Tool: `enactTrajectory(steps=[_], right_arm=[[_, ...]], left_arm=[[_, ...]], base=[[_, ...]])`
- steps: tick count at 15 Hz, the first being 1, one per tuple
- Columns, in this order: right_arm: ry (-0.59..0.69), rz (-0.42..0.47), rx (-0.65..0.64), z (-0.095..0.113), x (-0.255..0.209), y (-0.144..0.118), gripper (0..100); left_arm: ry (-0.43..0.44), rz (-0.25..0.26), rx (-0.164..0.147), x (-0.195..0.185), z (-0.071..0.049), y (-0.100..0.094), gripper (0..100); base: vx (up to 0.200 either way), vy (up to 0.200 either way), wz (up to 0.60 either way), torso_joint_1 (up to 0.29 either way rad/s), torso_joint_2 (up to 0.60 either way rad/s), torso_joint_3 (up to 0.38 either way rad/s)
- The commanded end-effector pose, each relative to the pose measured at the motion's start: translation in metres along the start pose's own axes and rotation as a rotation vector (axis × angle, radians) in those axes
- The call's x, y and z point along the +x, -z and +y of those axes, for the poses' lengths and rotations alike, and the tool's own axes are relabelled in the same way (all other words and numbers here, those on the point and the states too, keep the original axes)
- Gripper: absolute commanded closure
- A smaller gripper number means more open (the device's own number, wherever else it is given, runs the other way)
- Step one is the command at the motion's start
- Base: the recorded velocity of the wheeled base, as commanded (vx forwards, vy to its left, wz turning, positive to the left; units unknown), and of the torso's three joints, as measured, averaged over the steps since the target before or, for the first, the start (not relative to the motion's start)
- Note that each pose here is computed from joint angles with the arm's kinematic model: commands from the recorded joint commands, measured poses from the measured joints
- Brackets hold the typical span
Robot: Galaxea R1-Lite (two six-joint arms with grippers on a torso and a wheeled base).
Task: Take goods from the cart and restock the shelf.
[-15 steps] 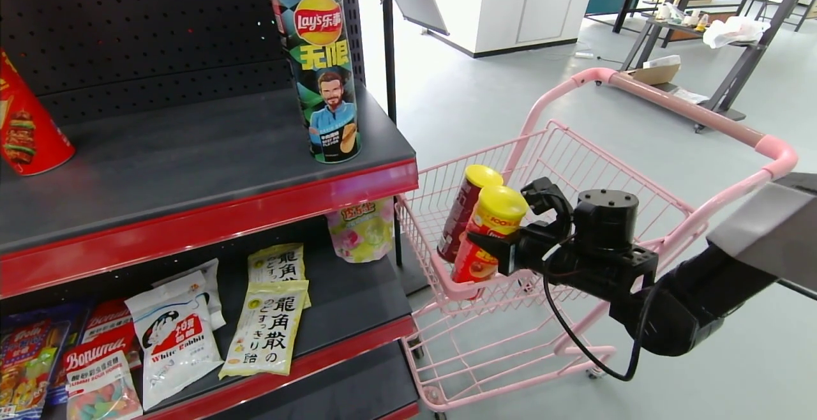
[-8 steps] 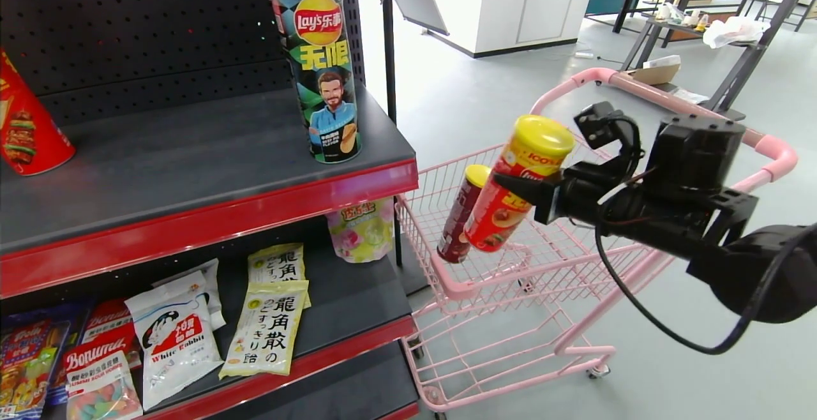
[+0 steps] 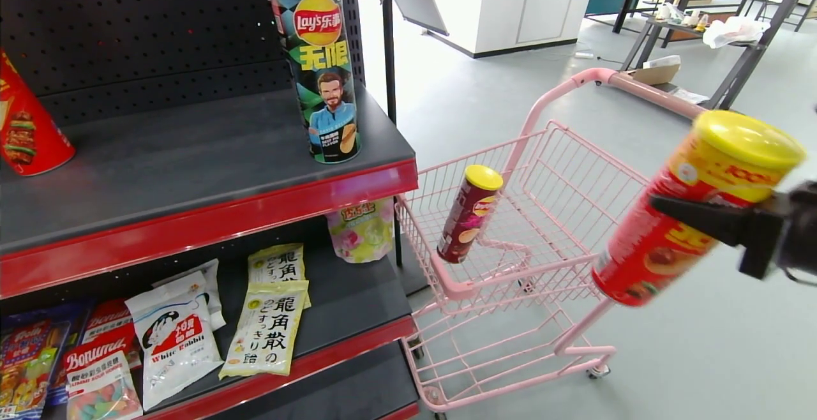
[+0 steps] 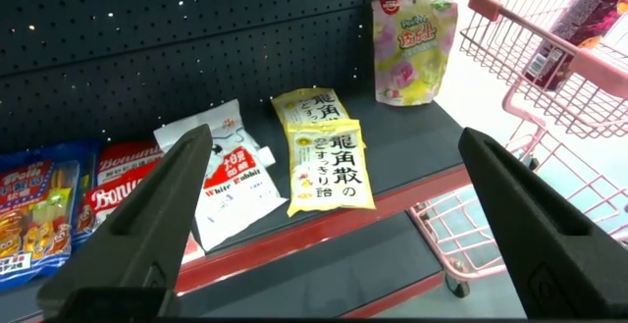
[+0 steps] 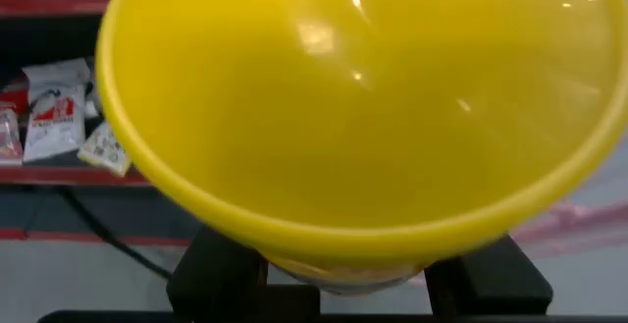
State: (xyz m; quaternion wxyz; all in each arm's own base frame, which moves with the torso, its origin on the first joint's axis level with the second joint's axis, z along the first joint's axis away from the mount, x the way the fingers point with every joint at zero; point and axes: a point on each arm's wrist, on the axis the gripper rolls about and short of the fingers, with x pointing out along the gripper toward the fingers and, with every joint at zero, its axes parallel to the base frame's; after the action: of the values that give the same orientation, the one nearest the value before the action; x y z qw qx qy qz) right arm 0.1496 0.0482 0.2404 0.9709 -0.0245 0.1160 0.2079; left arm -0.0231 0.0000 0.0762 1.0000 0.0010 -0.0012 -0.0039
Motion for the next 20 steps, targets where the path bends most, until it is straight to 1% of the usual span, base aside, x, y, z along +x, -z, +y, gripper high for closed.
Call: enactTrajectory(steps=[1, 2, 3, 7, 9, 15, 20], right_arm=[[0.12, 0.026, 0.01, 0.009, -0.103, 0.042, 100], [0.12, 0.026, 0.01, 0.009, -0.103, 0.042, 100], [0.138, 0.027, 0.006, 0.011, -0.114, 0.047, 100], [0.159, 0.032, 0.006, 0.011, -0.115, 0.05, 100], [0.158, 0.035, 0.007, 0.01, -0.114, 0.049, 100], [0.156, 0.051, 0.007, 0.01, -0.11, 0.049, 100], [0.152, 0.074, -0.004, 0.008, -0.106, 0.049, 100]], left_arm=[[0.0, 0.002, 0.001, 0.0, 0.0, 0.0, 0], [0.0, 0.002, 0.001, 0.0, 0.0, 0.0, 0], [0.001, 0.001, 0.001, 0.0, 0.0, 0.0, 0], [0.001, 0.001, 0.001, 0.0, 0.0, 0.0, 0], [0.001, 0.002, 0.001, 0.0, 0.0, 0.0, 0], [0.001, 0.001, 0.001, 0.0, 0.0, 0.0, 0], [0.001, 0.001, 0.001, 0.0, 0.0, 0.0, 0]], base=[[0.0, 0.0, 0.0, 0.0, 0.0, 0.0], [0.0, 0.0, 0.0, 0.0, 0.0, 0.0], [0.0, 0.0, 0.0, 0.0, 0.0, 0.0], [0.0, 0.0, 0.0, 0.0, 0.0, 0.0], [0.0, 0.0, 0.0, 0.054, -0.16, -0.119], [0.0, 0.0, 0.0, 0.166, -0.5, -0.333], [0.0, 0.0, 0.0, 0.223, -0.58, -0.36]])
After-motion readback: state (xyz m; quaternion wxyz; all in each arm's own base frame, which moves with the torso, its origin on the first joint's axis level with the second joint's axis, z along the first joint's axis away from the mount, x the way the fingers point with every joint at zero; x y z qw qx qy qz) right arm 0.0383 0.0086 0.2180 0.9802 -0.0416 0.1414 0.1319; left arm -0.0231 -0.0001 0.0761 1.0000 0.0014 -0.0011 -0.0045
